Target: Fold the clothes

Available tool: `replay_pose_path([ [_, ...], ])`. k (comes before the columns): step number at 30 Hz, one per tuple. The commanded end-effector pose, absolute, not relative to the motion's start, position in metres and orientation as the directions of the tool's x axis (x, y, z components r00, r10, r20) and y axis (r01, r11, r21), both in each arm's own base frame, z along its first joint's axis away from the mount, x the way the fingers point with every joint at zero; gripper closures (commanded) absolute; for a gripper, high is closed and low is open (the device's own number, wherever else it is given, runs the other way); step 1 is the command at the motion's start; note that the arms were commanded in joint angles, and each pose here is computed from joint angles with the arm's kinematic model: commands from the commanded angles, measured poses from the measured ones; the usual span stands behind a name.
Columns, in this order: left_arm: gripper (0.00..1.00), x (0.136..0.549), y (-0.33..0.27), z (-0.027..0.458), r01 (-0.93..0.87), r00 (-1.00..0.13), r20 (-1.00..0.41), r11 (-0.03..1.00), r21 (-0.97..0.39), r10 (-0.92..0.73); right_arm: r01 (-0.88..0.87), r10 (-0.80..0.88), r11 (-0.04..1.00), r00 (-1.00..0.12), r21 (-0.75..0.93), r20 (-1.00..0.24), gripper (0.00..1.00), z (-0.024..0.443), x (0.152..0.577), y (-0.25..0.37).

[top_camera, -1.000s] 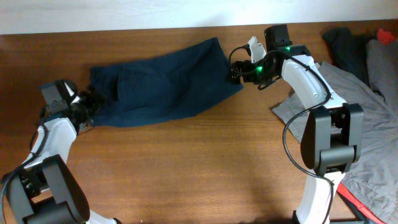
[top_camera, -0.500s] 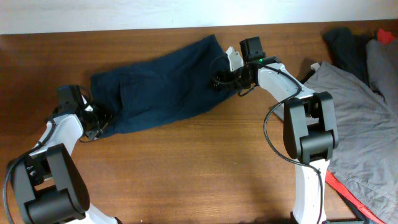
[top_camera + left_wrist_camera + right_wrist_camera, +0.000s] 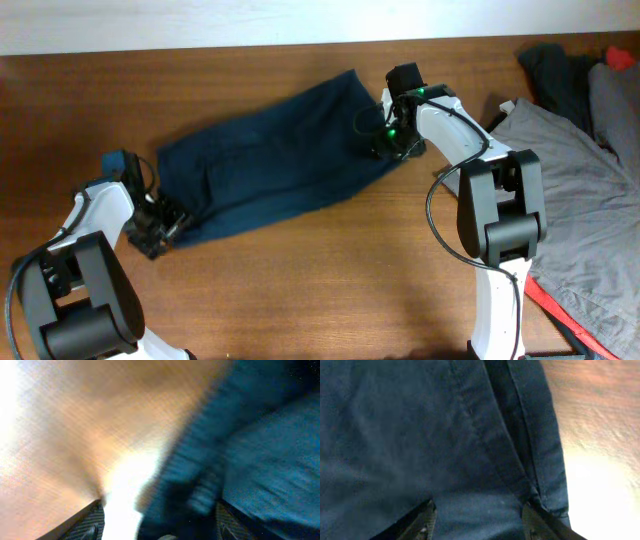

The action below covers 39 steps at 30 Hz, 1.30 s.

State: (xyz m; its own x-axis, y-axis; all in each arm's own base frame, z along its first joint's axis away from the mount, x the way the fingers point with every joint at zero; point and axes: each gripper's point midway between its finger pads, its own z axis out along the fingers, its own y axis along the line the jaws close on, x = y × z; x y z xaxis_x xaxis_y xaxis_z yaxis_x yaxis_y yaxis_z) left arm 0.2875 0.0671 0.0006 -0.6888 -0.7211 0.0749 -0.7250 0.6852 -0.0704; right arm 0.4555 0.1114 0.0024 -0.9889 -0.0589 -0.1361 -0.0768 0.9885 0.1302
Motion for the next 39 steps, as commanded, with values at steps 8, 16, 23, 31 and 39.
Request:
replay_pose_path([
  [8, 0.3, 0.279, 0.111, 0.001, -0.785, -0.62, 0.023, 0.62, -0.001, -0.785, 0.086, 0.082, 0.995, -0.993, -0.043, -0.085, 0.4, 0.046, 0.418, 0.069],
  [16, 0.13, 0.389, 0.074, 0.053, -0.535, -0.719, -0.113, 0.649, -0.541, -0.686, 0.023, 0.022, 1.0, -0.953, 0.0, -0.303, 0.26, 0.109, 0.444, 0.074],
  [23, 0.06, 0.379, 0.072, 0.041, -0.557, -0.722, -0.089, 0.652, -0.514, -0.687, -0.108, -0.091, 0.994, -0.912, 0.02, -0.401, 0.22, 0.116, 0.469, 0.087],
  [31, 0.02, 0.361, 0.035, -0.004, -0.564, -0.777, 0.026, 0.677, -0.473, -0.629, -0.11, -0.09, 0.994, -0.906, 0.024, -0.413, 0.21, 0.117, 0.472, 0.089],
  [39, 0.4, 0.357, 0.015, -0.028, -0.555, -0.805, 0.079, 0.697, -0.455, -0.589, -0.115, -0.09, 0.993, -0.91, 0.037, -0.404, 0.2, 0.116, 0.47, 0.091],
])
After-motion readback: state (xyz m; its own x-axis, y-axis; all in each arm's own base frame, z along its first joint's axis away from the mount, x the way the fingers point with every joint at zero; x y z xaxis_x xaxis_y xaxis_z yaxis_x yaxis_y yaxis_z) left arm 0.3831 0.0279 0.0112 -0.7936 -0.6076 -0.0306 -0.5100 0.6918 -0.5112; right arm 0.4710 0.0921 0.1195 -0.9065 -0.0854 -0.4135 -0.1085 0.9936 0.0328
